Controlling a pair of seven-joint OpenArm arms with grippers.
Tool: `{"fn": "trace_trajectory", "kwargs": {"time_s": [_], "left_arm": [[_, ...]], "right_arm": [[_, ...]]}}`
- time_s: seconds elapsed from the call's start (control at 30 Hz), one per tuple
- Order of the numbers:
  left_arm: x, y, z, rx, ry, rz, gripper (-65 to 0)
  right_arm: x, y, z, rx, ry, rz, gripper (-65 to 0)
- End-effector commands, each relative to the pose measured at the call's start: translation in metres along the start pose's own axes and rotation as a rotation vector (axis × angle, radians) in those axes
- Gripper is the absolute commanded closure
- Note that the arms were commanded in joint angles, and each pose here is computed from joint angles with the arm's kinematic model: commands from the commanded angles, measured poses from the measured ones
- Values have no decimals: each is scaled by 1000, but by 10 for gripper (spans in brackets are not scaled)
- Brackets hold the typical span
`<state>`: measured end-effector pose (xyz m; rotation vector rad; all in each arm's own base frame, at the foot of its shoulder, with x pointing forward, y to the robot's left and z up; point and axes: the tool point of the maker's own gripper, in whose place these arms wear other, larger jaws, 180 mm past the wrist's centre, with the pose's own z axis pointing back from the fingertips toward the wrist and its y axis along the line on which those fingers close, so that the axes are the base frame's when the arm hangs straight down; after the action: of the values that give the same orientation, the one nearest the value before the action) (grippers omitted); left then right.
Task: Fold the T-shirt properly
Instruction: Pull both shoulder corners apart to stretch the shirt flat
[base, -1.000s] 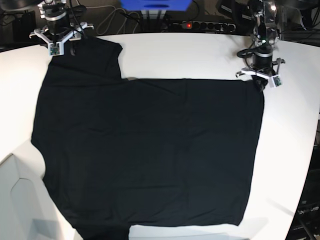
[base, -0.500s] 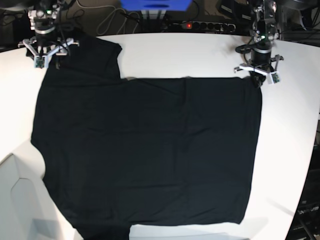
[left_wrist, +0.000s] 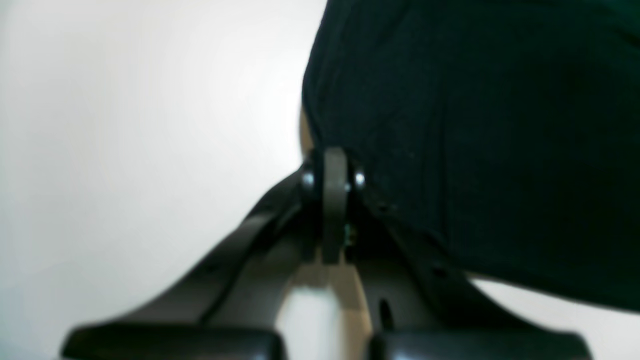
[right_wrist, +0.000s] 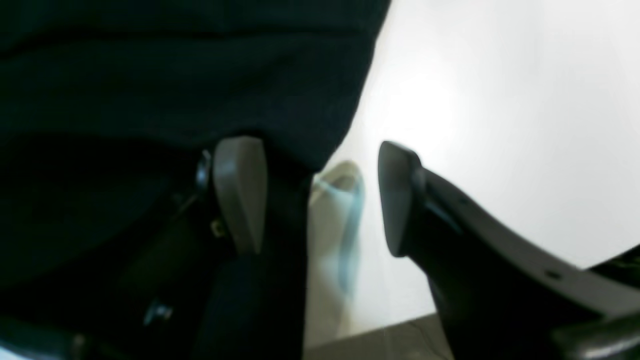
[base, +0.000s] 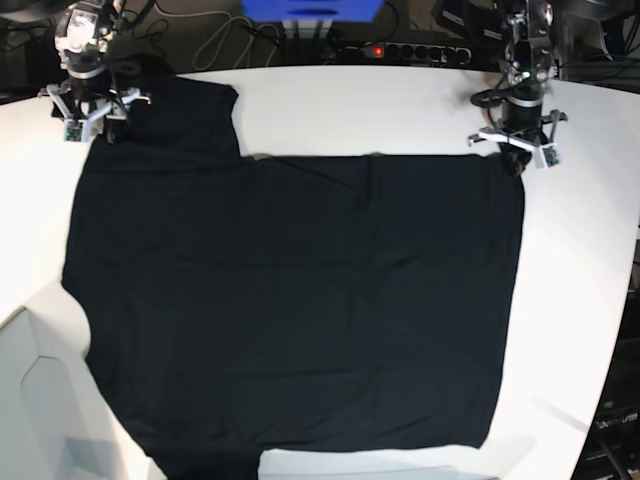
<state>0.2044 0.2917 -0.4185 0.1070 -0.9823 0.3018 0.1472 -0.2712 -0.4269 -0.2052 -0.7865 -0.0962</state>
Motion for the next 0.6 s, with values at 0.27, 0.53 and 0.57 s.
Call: {"fn": "trace_trajectory", "kwargs": {"time_s": [0.27,0.53,0.57], "left_arm": [[5,3,3,-1,-15,-18,-1],[1,4,6,2,-7,-19,-1],[2,4,7,0,-9,-20,-1]], "right_arm": [[-25,39,6,245,97,118,-84],[-15,18,8,189,73,117,0],[-9,12,10,174,58,125,0]]}}
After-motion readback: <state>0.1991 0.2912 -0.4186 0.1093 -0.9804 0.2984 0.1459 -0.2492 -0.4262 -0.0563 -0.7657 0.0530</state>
